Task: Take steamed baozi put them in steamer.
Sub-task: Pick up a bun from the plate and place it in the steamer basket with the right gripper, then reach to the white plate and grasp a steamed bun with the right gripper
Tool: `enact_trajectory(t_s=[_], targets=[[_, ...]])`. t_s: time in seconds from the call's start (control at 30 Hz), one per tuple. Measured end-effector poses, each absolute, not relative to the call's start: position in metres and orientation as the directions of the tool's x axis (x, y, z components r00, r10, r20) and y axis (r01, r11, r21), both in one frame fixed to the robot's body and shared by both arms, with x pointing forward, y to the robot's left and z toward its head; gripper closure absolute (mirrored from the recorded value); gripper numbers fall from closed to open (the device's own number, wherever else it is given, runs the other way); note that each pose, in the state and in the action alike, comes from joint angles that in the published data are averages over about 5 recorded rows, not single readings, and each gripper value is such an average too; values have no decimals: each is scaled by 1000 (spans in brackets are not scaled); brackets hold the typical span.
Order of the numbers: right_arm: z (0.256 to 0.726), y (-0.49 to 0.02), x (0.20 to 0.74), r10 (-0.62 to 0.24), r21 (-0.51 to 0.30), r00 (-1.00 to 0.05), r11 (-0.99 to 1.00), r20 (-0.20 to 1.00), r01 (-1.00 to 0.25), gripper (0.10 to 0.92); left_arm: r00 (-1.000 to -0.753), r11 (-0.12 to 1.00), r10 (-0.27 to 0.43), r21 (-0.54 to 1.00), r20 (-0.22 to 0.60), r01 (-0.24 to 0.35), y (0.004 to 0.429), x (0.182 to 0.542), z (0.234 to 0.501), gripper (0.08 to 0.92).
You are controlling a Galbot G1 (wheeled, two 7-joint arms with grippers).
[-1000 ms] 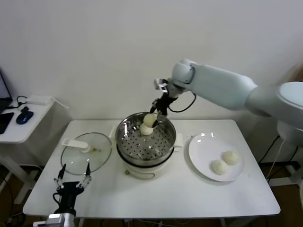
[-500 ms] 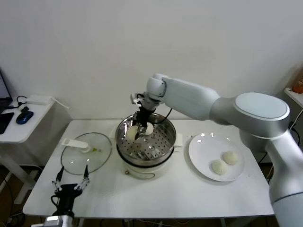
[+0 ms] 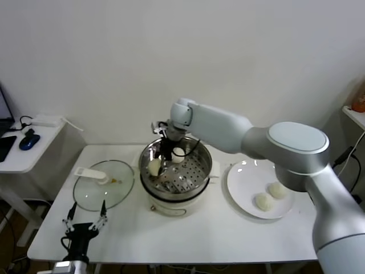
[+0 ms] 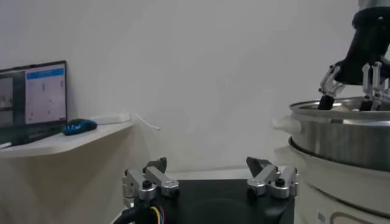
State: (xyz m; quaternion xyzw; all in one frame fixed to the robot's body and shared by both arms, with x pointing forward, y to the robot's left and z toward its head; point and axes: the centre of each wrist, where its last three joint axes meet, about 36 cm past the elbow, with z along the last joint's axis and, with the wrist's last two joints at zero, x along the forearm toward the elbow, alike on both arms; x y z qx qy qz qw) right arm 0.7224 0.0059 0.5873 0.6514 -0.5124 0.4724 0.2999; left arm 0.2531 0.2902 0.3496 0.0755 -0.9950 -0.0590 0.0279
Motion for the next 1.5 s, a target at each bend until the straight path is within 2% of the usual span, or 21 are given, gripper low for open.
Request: enact_trajectory(t_s=[0.17, 0.4, 0.8, 1.2, 1.5], targets=[[584, 7, 723, -382, -95, 28, -298, 924, -950, 332, -987, 982, -154, 120, 46, -147, 290, 254, 349, 177], [582, 6, 722, -379, -98, 27, -306, 925, -947, 208, -987, 982, -154, 120, 47, -148, 291, 255, 349, 177], [609, -17, 725, -371, -105, 26, -329, 928, -938, 199, -986, 981, -160, 120, 50, -153, 291, 253, 350, 177], [695, -114, 721, -326, -132, -16, -337, 945, -932, 200, -985, 981, -162, 121, 52, -155, 293, 257, 350, 177], [704, -220, 699, -283, -135, -51, -287, 958, -948, 200, -983, 979, -178, 113, 50, -171, 296, 262, 350, 177]])
